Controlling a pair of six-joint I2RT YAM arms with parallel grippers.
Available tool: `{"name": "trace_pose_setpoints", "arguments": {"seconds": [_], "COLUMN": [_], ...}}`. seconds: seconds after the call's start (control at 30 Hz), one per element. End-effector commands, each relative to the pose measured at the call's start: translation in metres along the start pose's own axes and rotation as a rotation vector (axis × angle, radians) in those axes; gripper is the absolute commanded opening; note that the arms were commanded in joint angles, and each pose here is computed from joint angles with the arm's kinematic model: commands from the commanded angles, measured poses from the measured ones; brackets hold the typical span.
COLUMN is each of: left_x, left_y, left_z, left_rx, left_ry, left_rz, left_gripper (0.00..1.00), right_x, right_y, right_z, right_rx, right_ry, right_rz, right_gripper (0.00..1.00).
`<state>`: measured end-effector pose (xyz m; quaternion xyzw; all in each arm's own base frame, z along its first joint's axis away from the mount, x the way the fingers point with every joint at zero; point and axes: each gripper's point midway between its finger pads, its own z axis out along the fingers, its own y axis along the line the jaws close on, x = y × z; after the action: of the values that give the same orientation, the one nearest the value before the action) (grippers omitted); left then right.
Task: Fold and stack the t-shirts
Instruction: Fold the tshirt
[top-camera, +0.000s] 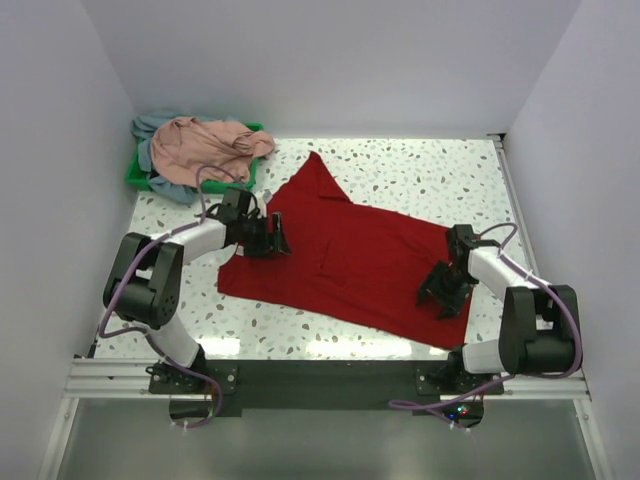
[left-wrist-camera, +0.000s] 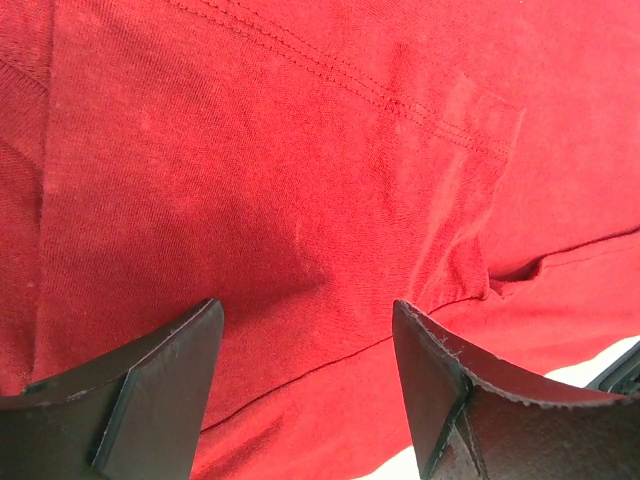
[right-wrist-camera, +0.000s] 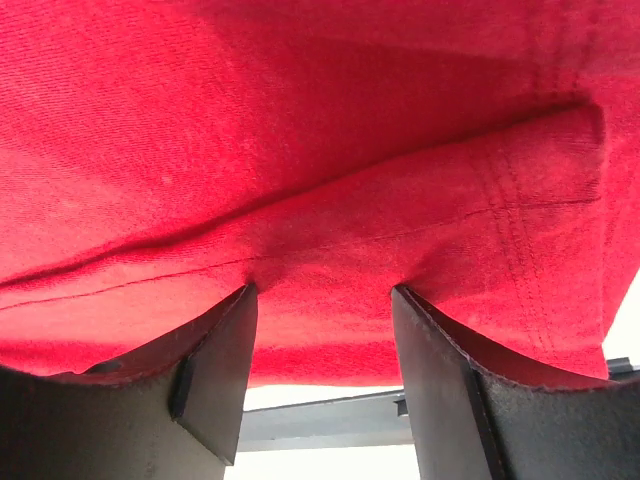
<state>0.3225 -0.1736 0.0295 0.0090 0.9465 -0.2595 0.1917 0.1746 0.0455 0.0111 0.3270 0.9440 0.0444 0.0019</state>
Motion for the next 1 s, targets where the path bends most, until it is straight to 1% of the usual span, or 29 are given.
{"name": "trace_pose_setpoints", "arguments": {"seconds": [0.0,0.2,0.4,0.53,0.63,0.67,0.73,0.77,0.8,0.87,0.9,0.93,0.97], "left_x": [0.025,0.033,0.044,0.030,0.009,0.003,-0.016,-0.022,-0.034,-0.042,-0.049,-0.051,-0.053], "left_y": [0.035,0.040,0.042,0.032,0.018,0.013,0.001,-0.003,-0.008,-0.011,-0.014,-0.013,-0.014], "left_z": [0.001,-0.009,-0.020,-0.034,-0.045,-0.048,-0.055,-0.058,-0.062,-0.062,-0.062,-0.059,-0.057], "left_rx": [-0.118,-0.157,-0.173,-0.164,-0.138,-0.129,-0.105,-0.099,-0.094,-0.093,-0.086,-0.086,-0.080], "left_ry": [0.050,0.045,0.047,-0.005,-0.055,-0.068,-0.106,-0.118,-0.144,-0.162,-0.180,-0.174,-0.175], "left_rz": [-0.008,-0.012,-0.015,0.002,0.009,0.010,0.016,0.019,0.025,0.021,0.021,0.010,0.007], "left_gripper": [0.75,0.75,0.76,0.76,0.77,0.77,0.77,0.77,0.77,0.78,0.78,0.78,0.78], "right_x": [0.016,0.026,0.029,0.020,0.004,-0.008,-0.022,-0.036,-0.047,-0.070,-0.081,-0.089,-0.102], "right_y": [-0.021,-0.032,-0.026,-0.016,-0.008,-0.004,-0.003,0.003,-0.003,-0.002,-0.008,-0.011,-0.008], "right_z": [0.006,0.002,-0.004,-0.019,-0.039,-0.050,-0.058,-0.069,-0.069,-0.079,-0.080,-0.077,-0.083], "right_rx": [0.074,0.103,0.060,0.021,0.019,0.026,0.049,0.040,0.061,0.056,0.061,0.078,0.074], "right_ry": [0.021,0.036,0.035,-0.002,-0.046,-0.089,-0.114,-0.150,-0.155,-0.192,-0.196,-0.184,-0.212], "right_rz": [0.037,0.042,0.053,0.034,0.007,-0.003,-0.027,-0.030,-0.021,-0.009,0.021,0.008,0.008], "right_gripper": [0.60,0.60,0.60,0.60,0.61,0.61,0.61,0.60,0.60,0.56,0.55,0.54,0.54]}}
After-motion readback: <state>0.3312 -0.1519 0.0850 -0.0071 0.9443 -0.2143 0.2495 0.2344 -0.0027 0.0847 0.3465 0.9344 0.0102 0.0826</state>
